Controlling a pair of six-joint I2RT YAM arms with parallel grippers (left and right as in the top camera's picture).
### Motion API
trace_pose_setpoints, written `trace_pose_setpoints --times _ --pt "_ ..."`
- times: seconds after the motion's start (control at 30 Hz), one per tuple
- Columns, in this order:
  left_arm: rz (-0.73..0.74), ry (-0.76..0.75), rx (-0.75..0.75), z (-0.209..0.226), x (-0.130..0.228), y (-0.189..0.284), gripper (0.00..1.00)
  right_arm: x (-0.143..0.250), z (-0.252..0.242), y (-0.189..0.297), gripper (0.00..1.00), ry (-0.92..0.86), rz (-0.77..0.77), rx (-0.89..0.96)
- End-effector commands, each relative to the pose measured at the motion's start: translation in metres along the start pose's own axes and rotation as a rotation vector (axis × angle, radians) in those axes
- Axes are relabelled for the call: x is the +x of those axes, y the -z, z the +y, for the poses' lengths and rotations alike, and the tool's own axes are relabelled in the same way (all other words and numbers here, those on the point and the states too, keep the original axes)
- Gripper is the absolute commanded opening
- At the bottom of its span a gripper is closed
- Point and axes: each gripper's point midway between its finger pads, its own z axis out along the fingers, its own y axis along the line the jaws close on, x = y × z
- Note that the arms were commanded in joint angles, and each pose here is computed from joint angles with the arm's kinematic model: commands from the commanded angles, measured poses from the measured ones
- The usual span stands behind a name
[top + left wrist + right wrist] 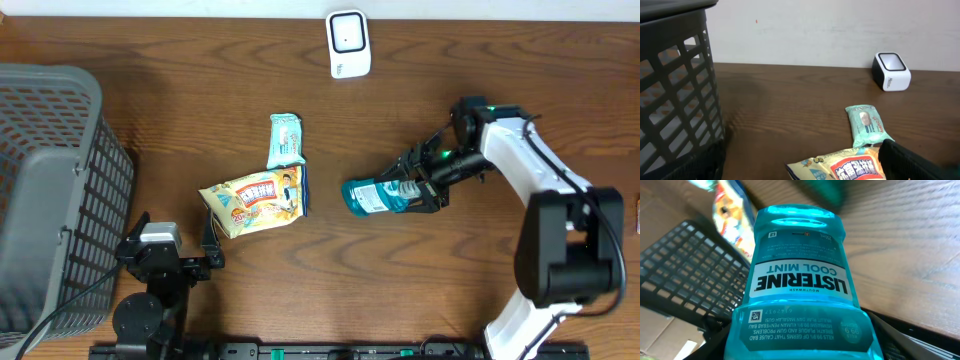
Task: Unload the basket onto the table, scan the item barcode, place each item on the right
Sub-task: 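Lower the bottle onto the table and open the right gripper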
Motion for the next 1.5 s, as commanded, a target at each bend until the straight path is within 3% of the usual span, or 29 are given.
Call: trace_pose_setpoints --times 0.0,0.27,0.57,1.17,1.47 --pt "-0.006 0.006 0.010 -0.001 -0.001 0.001 0.98 -0.002 0.003 -0.008 0.45 -0.005 0.062 -0.052" --pt "-0.006 0.006 0.010 -0.001 -0.001 0.001 0.98 -0.043 -0.033 -0.020 0.46 -0.046 -0.009 0.068" --pt "-0.006 0.006 0.010 -0.001 -0.001 0.001 0.97 -0.049 -0.038 -0.013 0.40 -0.062 -0.029 0.068" --pt "-0.006 0.006 0.010 -0.001 -0.001 0.001 0.98 -0.019 -0.029 -0.004 0.18 0.080 0.039 0.040" --pt "-0.006 0.006 0.010 -0.001 -0.001 0.001 0.97 0.013 -0.008 0.034 0.17 0.221 -0.103 0.076"
